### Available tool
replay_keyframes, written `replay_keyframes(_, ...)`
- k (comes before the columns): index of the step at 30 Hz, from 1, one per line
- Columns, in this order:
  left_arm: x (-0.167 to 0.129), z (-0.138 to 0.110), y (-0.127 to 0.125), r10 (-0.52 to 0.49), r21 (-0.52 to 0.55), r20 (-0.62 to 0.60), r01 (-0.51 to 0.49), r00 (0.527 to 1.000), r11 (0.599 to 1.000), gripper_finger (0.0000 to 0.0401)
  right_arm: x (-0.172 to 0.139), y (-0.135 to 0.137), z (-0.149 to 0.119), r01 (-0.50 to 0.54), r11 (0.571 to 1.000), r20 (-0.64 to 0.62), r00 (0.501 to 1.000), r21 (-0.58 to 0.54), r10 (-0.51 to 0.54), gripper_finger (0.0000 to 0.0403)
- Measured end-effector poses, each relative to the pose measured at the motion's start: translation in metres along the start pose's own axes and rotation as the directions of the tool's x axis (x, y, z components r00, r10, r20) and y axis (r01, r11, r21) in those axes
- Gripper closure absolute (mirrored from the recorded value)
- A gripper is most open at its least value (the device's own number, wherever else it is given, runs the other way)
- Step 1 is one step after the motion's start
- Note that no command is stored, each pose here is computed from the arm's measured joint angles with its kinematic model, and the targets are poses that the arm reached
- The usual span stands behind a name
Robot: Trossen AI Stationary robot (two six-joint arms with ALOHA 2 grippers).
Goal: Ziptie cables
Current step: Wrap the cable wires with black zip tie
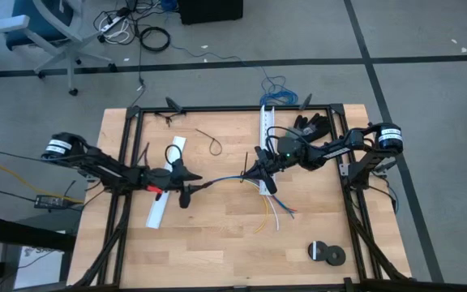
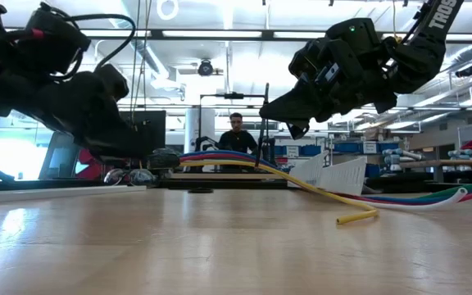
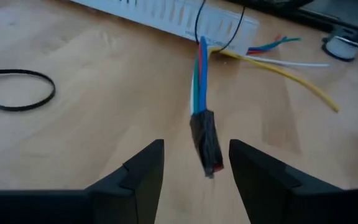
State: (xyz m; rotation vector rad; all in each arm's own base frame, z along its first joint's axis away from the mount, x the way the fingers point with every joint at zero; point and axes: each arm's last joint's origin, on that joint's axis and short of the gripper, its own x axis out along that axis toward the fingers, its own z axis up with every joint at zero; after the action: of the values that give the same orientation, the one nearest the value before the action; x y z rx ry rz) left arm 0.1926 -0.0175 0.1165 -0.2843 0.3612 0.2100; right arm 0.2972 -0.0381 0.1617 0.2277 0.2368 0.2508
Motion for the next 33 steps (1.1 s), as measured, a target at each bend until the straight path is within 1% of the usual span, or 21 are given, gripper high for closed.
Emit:
replay_keyframes(6,0.012,-0.001,-0.003,0.015,0.016,-0.035,-0.014,0.999,1.0,0.0208,0.0,0.0,0.0,0.0,1.0,0.001,1.0,-0.004,0.0,0.0403)
replay_keyframes(9,0.02,-0.001,-0.005,0.023,0.057,-0.049,-0.02,0.999,0.998,0.0208,0.0,0.0,0.0,0.0,1.0,0.001,1.0,-0.007,0.0,0.0403)
replay_keyframes(12,0.026,0.002,-0.008,0.023,0.076,-0.047,-0.019,0.999,0.997,0.0212,0.0,0.0,0.0,0.001,1.0,0.002,1.0,-0.007,-0.001,0.0403)
replay_keyframes(14,0.027,0.002,-0.009,0.023,0.095,-0.049,-0.018,0.999,0.995,0.0227,0.0,0.0,0.0,0.002,1.0,0.001,1.0,-0.006,-0.002,0.0403)
replay_keyframes(16,0.028,0.003,-0.009,0.023,0.096,-0.044,-0.019,0.999,0.995,0.0253,0.0,0.0,0.0,0.004,1.0,-0.001,1.0,-0.005,-0.004,0.0403)
replay_keyframes(21,0.028,0.003,-0.009,0.03,0.098,-0.046,-0.025,0.998,0.995,0.0357,0.0,-0.001,-0.002,0.027,1.0,-0.019,0.999,0.009,-0.027,0.0403)
replay_keyframes(22,0.028,0.003,-0.009,0.031,0.103,-0.046,-0.026,0.998,0.994,0.0364,0.0,-0.002,-0.003,0.04,0.999,-0.029,0.999,0.014,-0.039,0.0403)
replay_keyframes(25,0.028,0.003,-0.009,0.038,0.113,-0.042,-0.033,0.998,0.993,0.0364,0.0,-0.003,-0.008,0.066,0.997,-0.068,0.996,0.03,-0.064,0.0403)
replay_keyframes(30,0.024,0.006,-0.008,0.062,0.114,-0.026,-0.059,0.998,0.992,0.0364,0.0,-0.002,-0.01,0.069,0.996,-0.087,0.994,0.057,-0.064,0.0403)
replay_keyframes(33,0.017,0.01,-0.007,0.065,0.115,-0.005,-0.064,0.998,0.991,0.0364,-0.001,-0.003,-0.012,0.072,0.995,-0.112,0.992,0.069,-0.064,0.0403)
